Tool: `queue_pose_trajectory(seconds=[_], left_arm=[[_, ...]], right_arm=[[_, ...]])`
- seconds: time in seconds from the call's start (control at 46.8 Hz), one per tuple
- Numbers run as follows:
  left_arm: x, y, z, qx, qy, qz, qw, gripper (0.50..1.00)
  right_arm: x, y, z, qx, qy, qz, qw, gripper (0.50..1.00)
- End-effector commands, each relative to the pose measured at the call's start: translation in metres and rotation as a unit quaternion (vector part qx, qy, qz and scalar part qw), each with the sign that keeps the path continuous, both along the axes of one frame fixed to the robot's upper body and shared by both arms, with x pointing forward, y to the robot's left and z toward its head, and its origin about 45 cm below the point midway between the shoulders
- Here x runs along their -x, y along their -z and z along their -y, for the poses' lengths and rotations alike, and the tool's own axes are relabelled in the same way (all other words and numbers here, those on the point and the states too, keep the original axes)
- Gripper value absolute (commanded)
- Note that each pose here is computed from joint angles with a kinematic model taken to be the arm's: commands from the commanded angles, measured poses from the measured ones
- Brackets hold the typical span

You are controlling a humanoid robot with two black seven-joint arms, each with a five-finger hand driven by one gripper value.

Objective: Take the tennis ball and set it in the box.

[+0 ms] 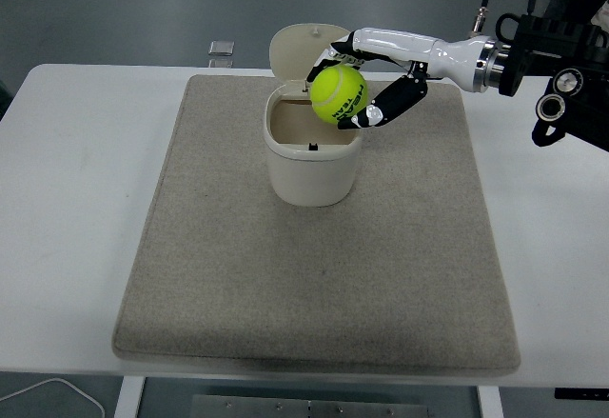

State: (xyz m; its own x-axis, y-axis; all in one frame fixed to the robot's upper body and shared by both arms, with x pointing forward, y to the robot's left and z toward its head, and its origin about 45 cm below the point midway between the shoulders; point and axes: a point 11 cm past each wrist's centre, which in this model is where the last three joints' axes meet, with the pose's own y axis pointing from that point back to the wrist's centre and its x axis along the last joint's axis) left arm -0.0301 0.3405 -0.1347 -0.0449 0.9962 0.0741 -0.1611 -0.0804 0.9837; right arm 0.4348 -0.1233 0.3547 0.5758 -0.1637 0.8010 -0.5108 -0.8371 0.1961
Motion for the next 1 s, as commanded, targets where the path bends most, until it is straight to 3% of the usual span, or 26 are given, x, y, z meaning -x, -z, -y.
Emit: queue_pose_trajectory(seconds=[0.0,0.278,0.705,0.983], left_arm=[[0.0001,0.0000,0.0000,0.000,0.000,0.000,1.000,0.992],[0.0001,0.0000,0.0000,0.000,0.000,0.000,1.000,0.992],[0.0001,0.0000,0.0000,0.000,0.000,0.000,1.000,0.990],[0.0001,0.0000,0.0000,0.000,0.000,0.000,1.000,0.992]], right_arm=[[-0.0003,0.0024,-0.0013,0.001,0.001,-0.003,1.000,0.721],[-0.0020,0.0035,0.0002,-0.005,0.010,0.005,1.000,0.848],[-0.0013,0.0081,0.0014,-0.004,0.011,0.000,1.000,0.864],[-0.0010,0.0068,0.0048,-0.001,0.009,-0.008,1.000,0.915]])
